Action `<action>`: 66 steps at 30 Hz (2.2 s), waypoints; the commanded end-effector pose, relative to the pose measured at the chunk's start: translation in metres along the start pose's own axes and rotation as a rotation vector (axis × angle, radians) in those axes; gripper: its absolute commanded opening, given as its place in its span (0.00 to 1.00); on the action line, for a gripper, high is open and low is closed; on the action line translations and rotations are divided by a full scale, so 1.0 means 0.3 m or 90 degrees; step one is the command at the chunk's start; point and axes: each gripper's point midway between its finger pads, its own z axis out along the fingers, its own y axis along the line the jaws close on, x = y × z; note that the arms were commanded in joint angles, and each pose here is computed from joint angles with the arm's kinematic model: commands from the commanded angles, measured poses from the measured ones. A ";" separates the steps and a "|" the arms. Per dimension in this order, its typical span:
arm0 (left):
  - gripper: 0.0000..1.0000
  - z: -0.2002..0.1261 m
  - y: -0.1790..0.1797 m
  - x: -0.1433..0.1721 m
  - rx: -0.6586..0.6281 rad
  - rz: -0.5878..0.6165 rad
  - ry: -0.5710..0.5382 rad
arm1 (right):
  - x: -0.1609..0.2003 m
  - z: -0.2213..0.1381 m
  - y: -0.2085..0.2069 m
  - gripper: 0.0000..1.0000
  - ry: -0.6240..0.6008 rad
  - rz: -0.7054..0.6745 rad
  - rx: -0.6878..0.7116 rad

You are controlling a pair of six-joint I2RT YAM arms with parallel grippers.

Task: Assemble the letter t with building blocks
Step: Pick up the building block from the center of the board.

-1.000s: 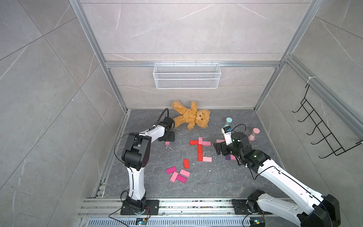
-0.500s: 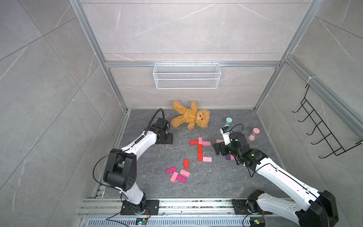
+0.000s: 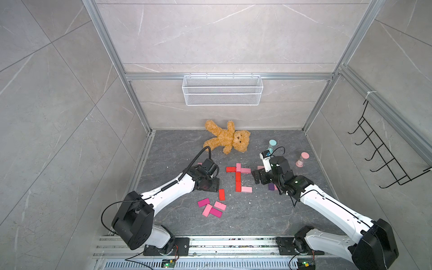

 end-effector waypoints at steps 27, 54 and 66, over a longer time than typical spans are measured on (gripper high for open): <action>0.50 0.243 -0.114 0.088 -0.096 -0.023 0.059 | -0.009 -0.007 -0.023 1.00 -0.007 0.003 0.023; 0.00 -0.215 0.256 -0.255 -0.022 0.180 -0.187 | 0.002 -0.016 -0.026 1.00 -0.003 -0.004 0.024; 0.00 -0.268 0.404 -0.369 -0.030 0.305 -0.193 | -0.016 -0.032 -0.045 1.00 -0.006 -0.012 0.045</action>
